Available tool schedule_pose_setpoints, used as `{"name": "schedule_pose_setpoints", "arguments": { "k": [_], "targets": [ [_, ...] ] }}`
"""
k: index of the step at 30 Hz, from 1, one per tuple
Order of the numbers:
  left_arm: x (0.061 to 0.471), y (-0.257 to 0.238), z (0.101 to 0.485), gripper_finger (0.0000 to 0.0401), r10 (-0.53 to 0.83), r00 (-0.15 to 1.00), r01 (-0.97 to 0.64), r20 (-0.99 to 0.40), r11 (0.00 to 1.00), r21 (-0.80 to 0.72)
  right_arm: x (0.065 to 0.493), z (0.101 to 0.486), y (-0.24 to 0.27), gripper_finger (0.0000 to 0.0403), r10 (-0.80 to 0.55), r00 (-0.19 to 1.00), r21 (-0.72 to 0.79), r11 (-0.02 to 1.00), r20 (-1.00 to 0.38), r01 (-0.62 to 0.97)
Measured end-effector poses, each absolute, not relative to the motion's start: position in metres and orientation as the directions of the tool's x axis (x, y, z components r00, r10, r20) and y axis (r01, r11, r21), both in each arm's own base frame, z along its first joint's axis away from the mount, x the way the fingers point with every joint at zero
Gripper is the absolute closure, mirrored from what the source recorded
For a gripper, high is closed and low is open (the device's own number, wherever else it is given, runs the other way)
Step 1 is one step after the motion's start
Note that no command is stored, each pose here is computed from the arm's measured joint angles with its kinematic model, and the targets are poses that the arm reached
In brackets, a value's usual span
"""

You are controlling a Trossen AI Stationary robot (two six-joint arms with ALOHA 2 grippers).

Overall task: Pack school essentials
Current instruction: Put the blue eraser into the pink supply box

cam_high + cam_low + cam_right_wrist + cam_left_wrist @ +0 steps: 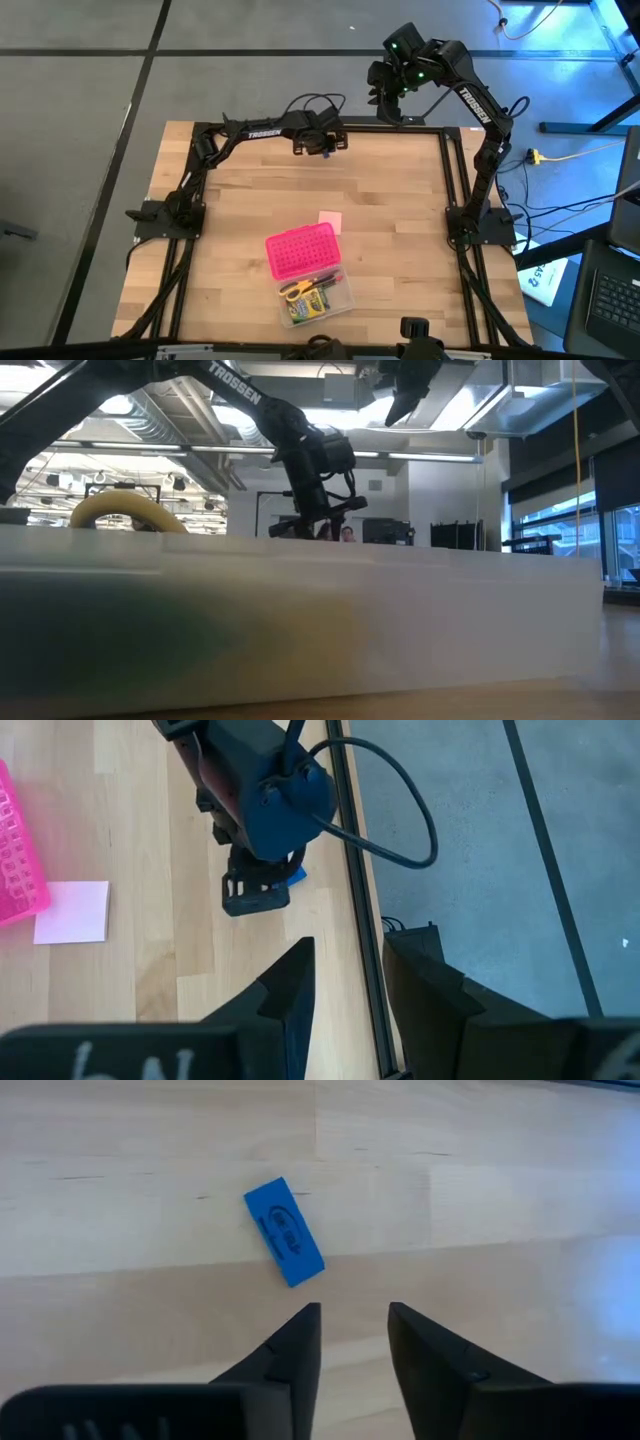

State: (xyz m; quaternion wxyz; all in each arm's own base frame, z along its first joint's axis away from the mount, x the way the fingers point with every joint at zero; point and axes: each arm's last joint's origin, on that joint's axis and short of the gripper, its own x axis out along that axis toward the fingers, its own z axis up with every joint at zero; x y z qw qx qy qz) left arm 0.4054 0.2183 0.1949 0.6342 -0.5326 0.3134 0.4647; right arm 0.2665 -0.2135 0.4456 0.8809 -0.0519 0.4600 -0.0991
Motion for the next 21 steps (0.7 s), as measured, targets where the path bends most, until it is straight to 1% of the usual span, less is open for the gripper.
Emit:
{"name": "schedule_pose_setpoints", "arguments": {
  "k": [2,6,11,13,16,21],
  "targets": [
    [0.406,0.218,0.195,0.0274,0.266,0.366,-0.924,-0.892,-0.014,-0.383,0.266,0.446,-0.213,0.028,-0.222,0.557,-0.183,0.975,-0.8,0.127],
    [0.405,0.218,0.195,0.0243,0.292,0.35,-0.911,-0.89,-0.113,-0.396,0.266,0.446,-0.213,0.028,-0.222,0.557,-0.183,0.975,-0.8,0.127],
    [0.405,0.218,0.194,0.0209,0.291,0.345,-0.889,-0.892,-0.204,-0.41,0.267,0.446,-0.214,0.028,-0.223,0.558,-0.183,0.975,-0.8,0.127],
    [0.407,0.217,0.19,0.0202,0.283,0.342,-0.884,-0.896,-0.227,-0.409,0.267,0.446,-0.214,0.028,-0.224,0.559,-0.184,0.975,-0.798,0.127],
    [0.41,0.217,0.178,0.02,0.268,0.323,-0.892,-0.908,-0.235,-0.387,0.267,0.446,-0.214,0.028,-0.228,0.564,-0.188,0.974,-0.794,0.128],
    [0.411,0.22,0.162,0.0199,0.226,0.315,-0.863,-0.922,-0.337,-0.378,0.269,0.448,-0.215,0.028,-0.241,0.58,-0.202,0.97,-0.778,0.132]
  ]
}}
